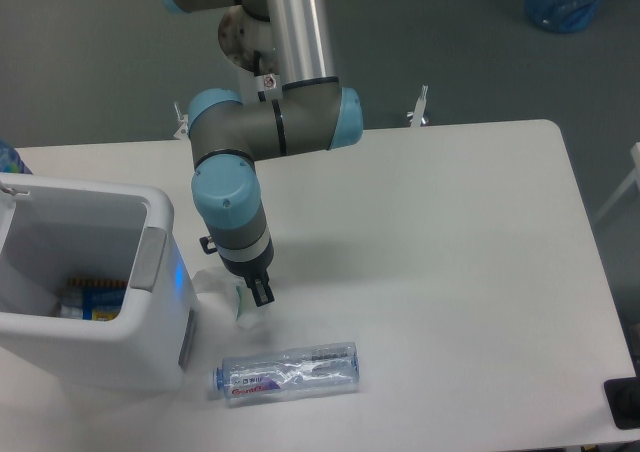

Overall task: Place the trash in the trash can
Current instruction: 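Close the gripper on the crumpled white tissue and lift it, then carry the tissue up and over the white trash bin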

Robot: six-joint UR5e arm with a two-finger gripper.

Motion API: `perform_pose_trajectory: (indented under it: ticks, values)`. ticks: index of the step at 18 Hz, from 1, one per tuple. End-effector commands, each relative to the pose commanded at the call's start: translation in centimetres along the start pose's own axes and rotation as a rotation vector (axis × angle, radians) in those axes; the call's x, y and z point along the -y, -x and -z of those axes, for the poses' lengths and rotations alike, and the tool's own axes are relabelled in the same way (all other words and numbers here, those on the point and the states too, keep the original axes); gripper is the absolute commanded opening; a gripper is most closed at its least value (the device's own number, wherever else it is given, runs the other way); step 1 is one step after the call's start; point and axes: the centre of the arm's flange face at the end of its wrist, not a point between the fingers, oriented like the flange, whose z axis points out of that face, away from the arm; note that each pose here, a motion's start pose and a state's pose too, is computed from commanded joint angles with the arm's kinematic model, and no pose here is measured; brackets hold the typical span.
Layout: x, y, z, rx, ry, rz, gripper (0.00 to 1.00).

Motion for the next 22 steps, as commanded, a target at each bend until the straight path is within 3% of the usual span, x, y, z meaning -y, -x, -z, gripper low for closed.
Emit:
perform_pose_trajectory:
  ticks: [3,7,12,17,19,22]
  values:
    - [-0.5,0.6,1.1,0.022,-0.007,0.009,0.12]
    - [-5.4,2.8,5.7,0.099,-0.013,0.086,0.12]
    - [-9.0,4.0,11.0,0.196,-0.030,0.163,0.12]
    - [-10.6,6.8,17.2,0.301,-0.149,0.400,0.12]
    - [-10.6,7.5,19.0,0.313,-0.236,0.499,0.12]
    - [-10.4,7.2,21.2,0.319,-0.323,0.572,0.13]
